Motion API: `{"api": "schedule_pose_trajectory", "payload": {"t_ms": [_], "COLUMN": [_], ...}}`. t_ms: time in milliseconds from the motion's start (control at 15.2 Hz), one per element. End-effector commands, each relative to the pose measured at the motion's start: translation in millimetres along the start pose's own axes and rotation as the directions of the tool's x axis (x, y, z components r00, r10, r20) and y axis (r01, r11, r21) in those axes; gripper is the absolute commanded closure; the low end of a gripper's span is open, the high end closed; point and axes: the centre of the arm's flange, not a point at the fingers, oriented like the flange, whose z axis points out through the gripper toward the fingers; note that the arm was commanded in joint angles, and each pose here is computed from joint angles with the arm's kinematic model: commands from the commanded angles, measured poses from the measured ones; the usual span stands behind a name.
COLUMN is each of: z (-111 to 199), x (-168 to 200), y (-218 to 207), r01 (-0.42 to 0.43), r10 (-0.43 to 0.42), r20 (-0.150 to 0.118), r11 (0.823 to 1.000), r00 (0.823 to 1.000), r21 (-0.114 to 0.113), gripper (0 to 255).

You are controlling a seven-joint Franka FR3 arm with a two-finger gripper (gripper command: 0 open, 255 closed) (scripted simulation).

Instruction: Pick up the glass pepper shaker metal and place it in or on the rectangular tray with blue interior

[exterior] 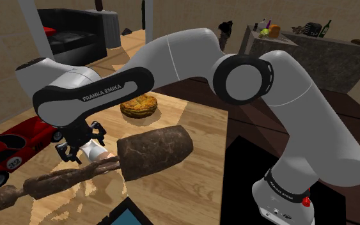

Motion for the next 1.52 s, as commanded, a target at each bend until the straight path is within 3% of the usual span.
{"api": "schedule_pose_trajectory", "payload": {"t_ms": [0,264,330,924,1452], "z": [0.9,0.8,0.8,0.9,-40.4], "x": [-0.4,-0.4,-0.4,-0.4,-7.6], "y": [-0.1,-0.1,-0.1,-0.1,5.1], "r01": [0.000,0.000,0.000,0.000,0.000], "r10": [0.000,0.000,0.000,0.000,0.000], "r20": [0.000,0.000,0.000,0.000,0.000], "r11": [1.000,1.000,1.000,1.000,1.000], "r00": [1.000,1.000,1.000,1.000,1.000], "r21": [0.000,0.000,0.000,0.000,0.000], "gripper": [0,0,255,255,255]}}
